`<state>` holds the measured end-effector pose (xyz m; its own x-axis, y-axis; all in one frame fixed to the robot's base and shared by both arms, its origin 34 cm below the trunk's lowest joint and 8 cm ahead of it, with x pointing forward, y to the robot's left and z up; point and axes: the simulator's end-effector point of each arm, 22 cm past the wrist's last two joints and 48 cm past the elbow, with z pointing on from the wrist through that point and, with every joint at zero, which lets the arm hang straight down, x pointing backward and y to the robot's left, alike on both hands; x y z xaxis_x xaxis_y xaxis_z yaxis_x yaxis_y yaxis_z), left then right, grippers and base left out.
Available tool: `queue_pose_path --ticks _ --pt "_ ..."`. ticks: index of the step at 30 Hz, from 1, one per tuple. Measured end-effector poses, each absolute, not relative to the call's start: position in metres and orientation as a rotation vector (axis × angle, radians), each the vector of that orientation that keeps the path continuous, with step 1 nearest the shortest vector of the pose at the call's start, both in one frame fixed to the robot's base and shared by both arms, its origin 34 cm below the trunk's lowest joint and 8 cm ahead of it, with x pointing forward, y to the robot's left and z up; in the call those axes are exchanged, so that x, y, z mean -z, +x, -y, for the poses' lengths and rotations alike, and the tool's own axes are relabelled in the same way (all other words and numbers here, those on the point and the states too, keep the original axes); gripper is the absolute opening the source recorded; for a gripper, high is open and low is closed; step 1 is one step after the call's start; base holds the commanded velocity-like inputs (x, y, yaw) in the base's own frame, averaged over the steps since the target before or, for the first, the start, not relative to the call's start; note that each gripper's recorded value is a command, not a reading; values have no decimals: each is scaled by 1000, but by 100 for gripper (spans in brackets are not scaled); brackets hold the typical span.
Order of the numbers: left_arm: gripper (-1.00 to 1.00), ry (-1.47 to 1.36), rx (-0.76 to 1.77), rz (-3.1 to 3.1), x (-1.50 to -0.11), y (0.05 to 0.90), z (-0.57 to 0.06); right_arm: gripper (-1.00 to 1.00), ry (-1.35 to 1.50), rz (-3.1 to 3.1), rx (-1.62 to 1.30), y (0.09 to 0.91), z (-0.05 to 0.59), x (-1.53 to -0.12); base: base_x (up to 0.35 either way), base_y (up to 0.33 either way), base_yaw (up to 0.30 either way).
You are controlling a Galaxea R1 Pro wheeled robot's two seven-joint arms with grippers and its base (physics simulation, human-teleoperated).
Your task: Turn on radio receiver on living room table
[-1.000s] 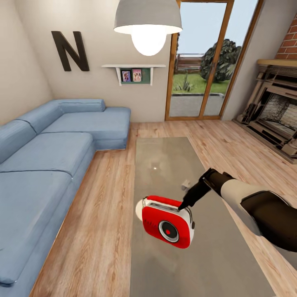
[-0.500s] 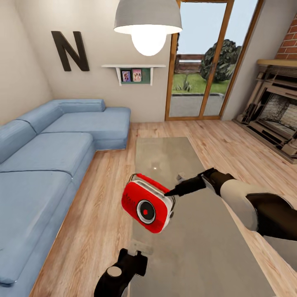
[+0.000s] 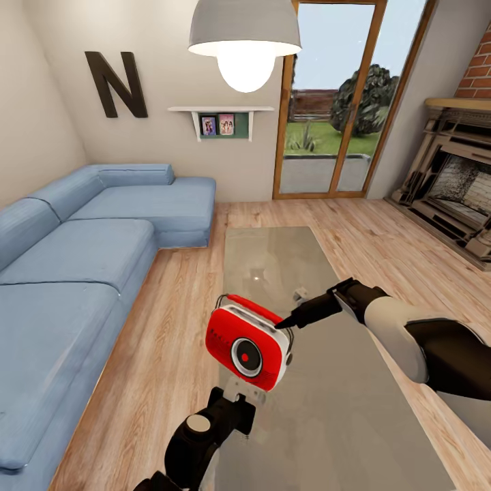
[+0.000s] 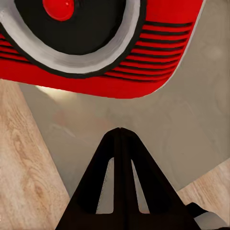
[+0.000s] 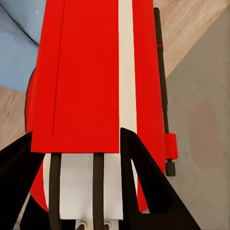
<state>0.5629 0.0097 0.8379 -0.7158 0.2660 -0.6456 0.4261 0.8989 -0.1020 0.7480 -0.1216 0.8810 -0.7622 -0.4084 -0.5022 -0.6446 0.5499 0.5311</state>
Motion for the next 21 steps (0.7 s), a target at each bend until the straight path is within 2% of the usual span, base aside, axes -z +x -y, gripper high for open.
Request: queue_pose_path --ticks 21 --pt "-100 531 249 -2367 -878 622 -17 -100 -882 -2479 -1025 746 124 -878 0 0 0"
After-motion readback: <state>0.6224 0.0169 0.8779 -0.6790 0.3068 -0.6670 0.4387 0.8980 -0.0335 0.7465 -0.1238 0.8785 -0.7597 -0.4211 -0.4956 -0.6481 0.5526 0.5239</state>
